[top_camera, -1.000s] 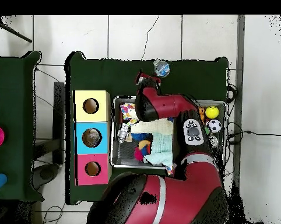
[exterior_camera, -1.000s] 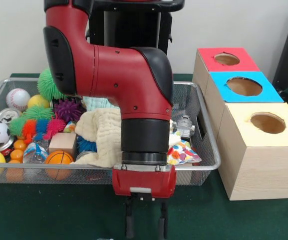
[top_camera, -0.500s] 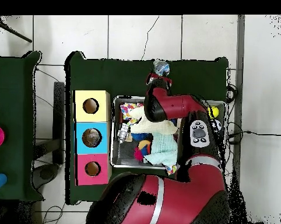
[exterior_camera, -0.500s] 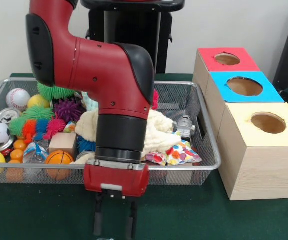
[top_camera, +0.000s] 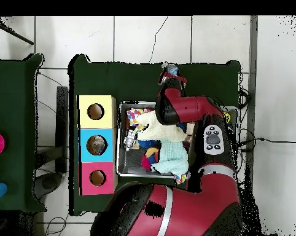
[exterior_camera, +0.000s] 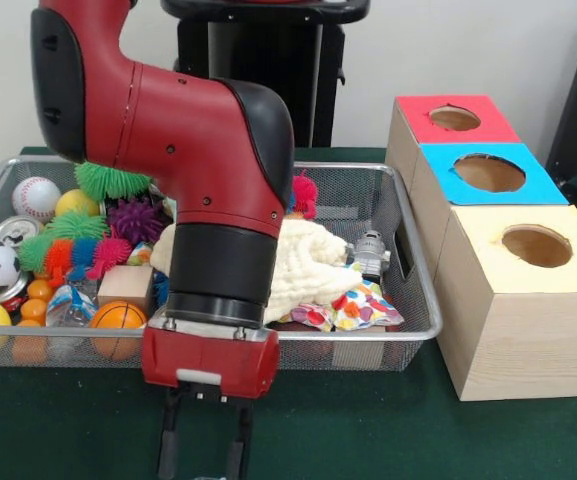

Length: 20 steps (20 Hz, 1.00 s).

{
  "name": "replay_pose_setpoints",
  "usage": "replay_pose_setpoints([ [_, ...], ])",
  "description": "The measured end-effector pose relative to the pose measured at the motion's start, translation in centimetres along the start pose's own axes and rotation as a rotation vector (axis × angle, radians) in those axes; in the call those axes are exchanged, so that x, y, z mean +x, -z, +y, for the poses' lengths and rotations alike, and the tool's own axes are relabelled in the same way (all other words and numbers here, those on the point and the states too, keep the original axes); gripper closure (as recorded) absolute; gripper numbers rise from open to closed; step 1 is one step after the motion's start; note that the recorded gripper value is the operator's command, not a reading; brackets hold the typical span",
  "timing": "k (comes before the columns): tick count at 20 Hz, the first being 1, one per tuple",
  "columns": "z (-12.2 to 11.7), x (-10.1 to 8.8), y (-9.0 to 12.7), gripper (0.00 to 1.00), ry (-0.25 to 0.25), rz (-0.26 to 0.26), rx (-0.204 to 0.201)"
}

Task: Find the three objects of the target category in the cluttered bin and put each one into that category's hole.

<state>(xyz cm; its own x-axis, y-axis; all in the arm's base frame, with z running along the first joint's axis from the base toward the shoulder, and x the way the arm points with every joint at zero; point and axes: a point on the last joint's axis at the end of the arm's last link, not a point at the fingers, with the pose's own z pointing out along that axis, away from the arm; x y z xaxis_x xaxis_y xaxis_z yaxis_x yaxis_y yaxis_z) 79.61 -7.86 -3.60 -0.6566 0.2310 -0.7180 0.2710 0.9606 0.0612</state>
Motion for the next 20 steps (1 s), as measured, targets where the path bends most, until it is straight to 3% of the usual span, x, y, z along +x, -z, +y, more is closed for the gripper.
replay_pose_setpoints([
  [4, -0.1, -0.6, 0.4, 0.00, -0.003, 0.004, 0.005],
  [6, -0.4, -1.2, 1.3, 0.00, -0.023, 0.037, 0.022],
  [7, -1.2, -2.1, 2.5, 0.00, -0.058, 0.097, 0.058],
  [10, -2.2, -3.2, 4.0, 0.00, -0.100, 0.181, 0.112],
  [13, -4.7, -5.5, 7.6, 0.00, -0.167, 0.347, 0.223],
  [17, -6.8, -7.6, 10.6, 0.00, -0.207, 0.434, 0.289],
  [20, -8.5, -9.5, 12.4, 0.00, -0.235, 0.445, 0.312],
])
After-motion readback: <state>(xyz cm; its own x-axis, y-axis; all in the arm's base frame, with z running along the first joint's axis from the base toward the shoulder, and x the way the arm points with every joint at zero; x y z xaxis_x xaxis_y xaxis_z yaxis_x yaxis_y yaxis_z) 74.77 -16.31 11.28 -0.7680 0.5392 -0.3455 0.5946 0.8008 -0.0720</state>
